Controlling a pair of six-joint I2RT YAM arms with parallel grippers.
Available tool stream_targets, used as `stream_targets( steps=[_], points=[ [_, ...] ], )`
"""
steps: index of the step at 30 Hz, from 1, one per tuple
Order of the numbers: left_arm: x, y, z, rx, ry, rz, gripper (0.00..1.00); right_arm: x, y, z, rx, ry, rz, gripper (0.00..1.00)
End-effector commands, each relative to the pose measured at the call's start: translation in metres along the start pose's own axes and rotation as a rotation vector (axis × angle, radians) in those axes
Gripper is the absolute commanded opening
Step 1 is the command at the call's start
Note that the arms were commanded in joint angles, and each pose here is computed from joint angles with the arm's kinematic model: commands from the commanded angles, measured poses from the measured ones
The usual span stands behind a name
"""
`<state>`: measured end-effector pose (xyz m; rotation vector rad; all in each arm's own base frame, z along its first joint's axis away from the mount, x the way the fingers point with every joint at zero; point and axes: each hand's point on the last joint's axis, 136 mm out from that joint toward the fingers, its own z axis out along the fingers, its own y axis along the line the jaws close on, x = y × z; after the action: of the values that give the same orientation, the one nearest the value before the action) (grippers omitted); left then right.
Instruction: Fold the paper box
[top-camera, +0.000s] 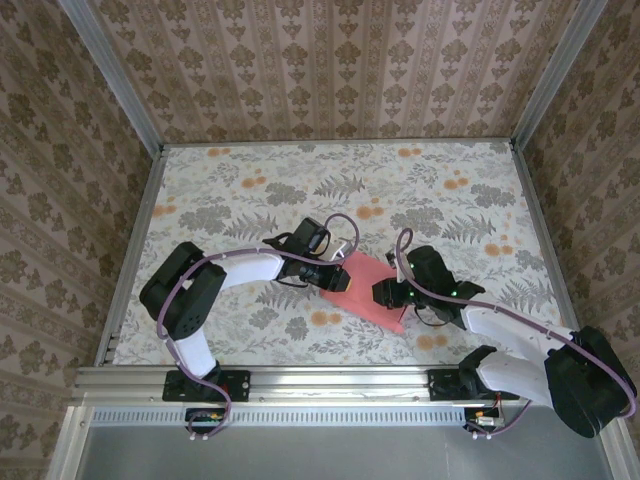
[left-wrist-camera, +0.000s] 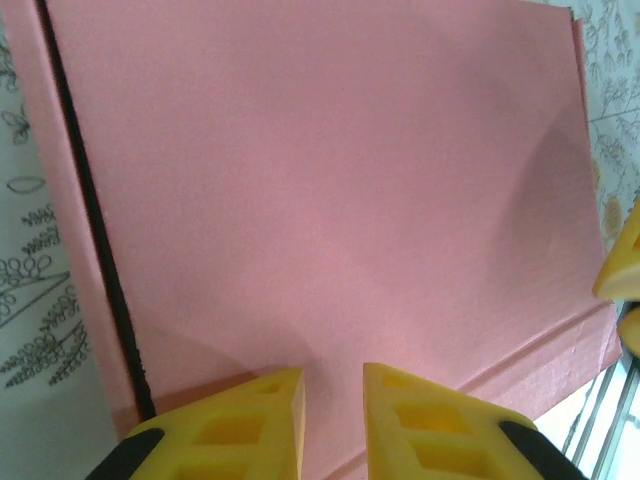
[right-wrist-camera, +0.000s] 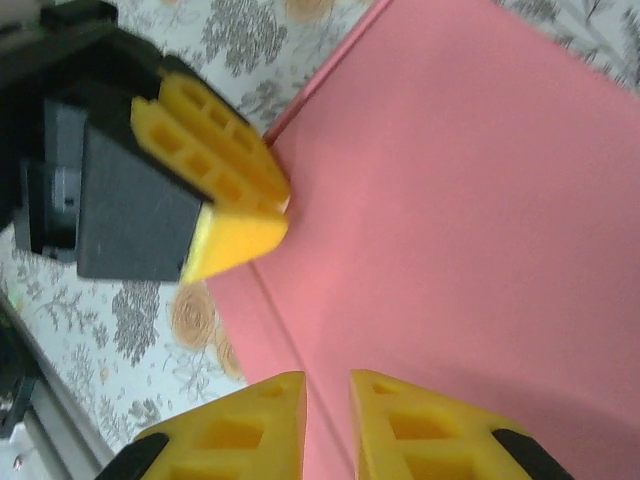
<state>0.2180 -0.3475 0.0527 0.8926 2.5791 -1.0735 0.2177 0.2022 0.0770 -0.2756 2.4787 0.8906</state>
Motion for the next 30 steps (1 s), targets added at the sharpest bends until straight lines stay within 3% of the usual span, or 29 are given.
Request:
stream_targets(
  steps=[1, 8, 18, 23, 30],
  points=[
    [0.004, 0.012, 0.005, -0.03, -0.009, -0.039, 0.21, 0.029, -0.007, -0.002, 0.017, 0.086, 0.022, 0.21],
    [0.004, 0.015, 0.003, -0.042, -0.024, -0.051, 0.21, 0.034, -0.036, -0.004, 0.136, 0.009, 0.115, 0.19],
    [0.003, 0.022, -0.006, -0.08, -0.06, -0.073, 0.21, 0.035, -0.05, -0.002, 0.215, 0.014, 0.142, 0.19],
    [-0.012, 0.016, -0.019, -0.059, -0.175, -0.061, 0.22, 0.02, -0.037, -0.003, 0.152, -0.042, 0.097, 0.19],
    [-0.031, 0.0, -0.043, -0.042, -0.344, 0.012, 0.41, 0.006, -0.026, -0.01, 0.105, -0.134, 0.08, 0.31]
  ],
)
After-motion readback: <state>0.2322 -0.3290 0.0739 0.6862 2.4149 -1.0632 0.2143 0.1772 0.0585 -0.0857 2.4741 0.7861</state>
